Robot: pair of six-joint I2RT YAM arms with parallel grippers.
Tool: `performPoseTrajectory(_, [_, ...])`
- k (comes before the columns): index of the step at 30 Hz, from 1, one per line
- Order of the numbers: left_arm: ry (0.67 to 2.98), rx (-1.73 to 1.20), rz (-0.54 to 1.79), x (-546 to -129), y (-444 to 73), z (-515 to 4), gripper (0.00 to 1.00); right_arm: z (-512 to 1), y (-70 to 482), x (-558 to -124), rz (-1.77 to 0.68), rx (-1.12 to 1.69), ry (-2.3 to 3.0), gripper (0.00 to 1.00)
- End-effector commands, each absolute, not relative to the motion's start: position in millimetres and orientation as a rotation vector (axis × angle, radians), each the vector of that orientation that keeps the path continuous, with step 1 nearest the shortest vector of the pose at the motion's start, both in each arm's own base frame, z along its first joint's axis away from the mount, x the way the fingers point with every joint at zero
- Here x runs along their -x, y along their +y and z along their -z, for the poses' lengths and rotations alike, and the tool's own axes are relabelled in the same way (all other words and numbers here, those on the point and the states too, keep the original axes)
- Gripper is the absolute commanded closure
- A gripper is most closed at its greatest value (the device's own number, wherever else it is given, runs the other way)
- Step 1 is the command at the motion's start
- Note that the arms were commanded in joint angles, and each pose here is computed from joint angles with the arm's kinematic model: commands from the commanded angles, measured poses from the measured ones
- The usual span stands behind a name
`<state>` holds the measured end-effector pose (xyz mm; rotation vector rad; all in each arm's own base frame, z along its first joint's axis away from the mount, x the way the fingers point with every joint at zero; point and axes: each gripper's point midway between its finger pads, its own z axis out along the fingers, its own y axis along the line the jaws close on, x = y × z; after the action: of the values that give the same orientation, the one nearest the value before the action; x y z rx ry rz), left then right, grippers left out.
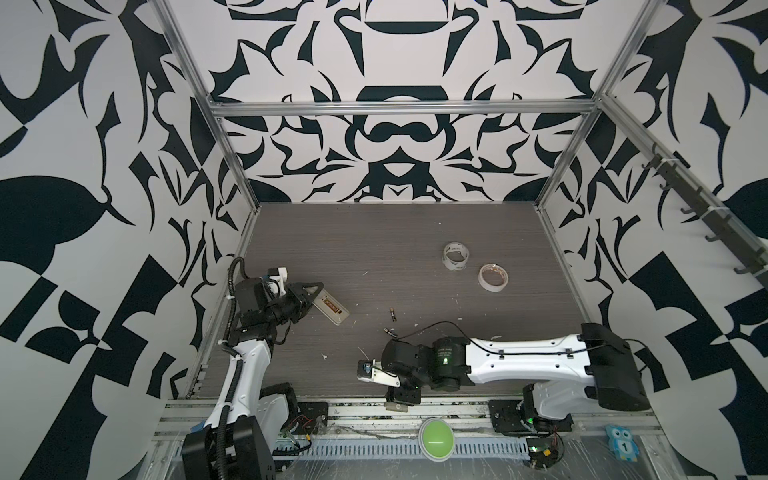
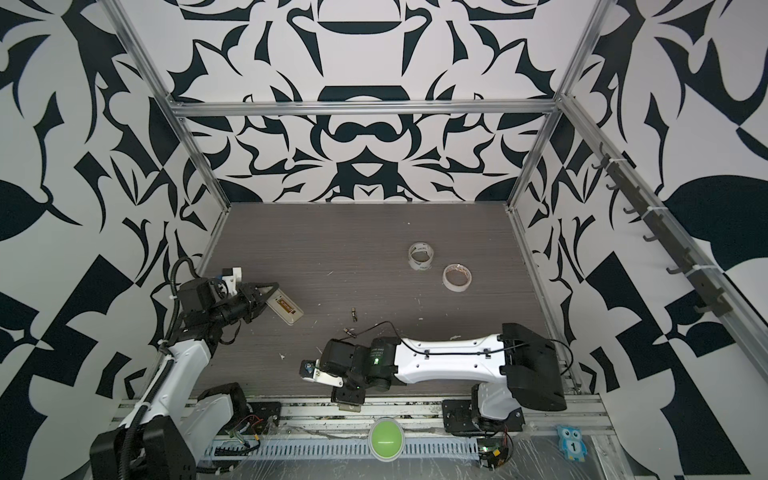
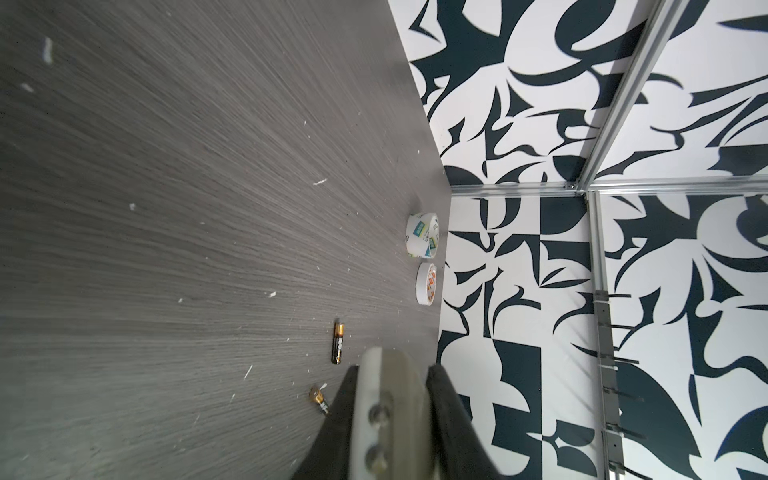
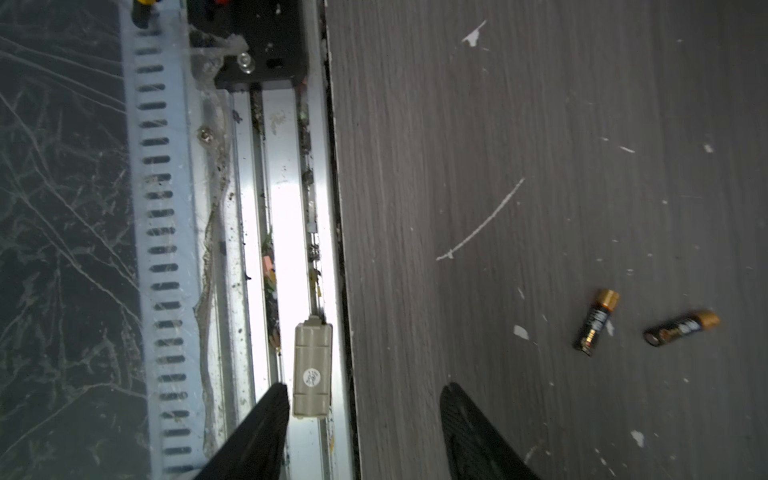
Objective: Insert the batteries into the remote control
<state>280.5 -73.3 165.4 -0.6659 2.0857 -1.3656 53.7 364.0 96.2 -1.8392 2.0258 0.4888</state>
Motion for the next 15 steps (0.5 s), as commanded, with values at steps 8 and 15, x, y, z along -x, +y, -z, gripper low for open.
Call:
performPoseTrajectory(8, [2.026,0.681,1.381,-281,-61,-174,1.00,-66,381,-44,-0.470,1.845,2.075,0.47])
performPoseTrajectory(15, [2.021,0.685,1.374,-282,-58,-175,1.00,-52,376,-43,-0.380,1.906,2.085,0.52])
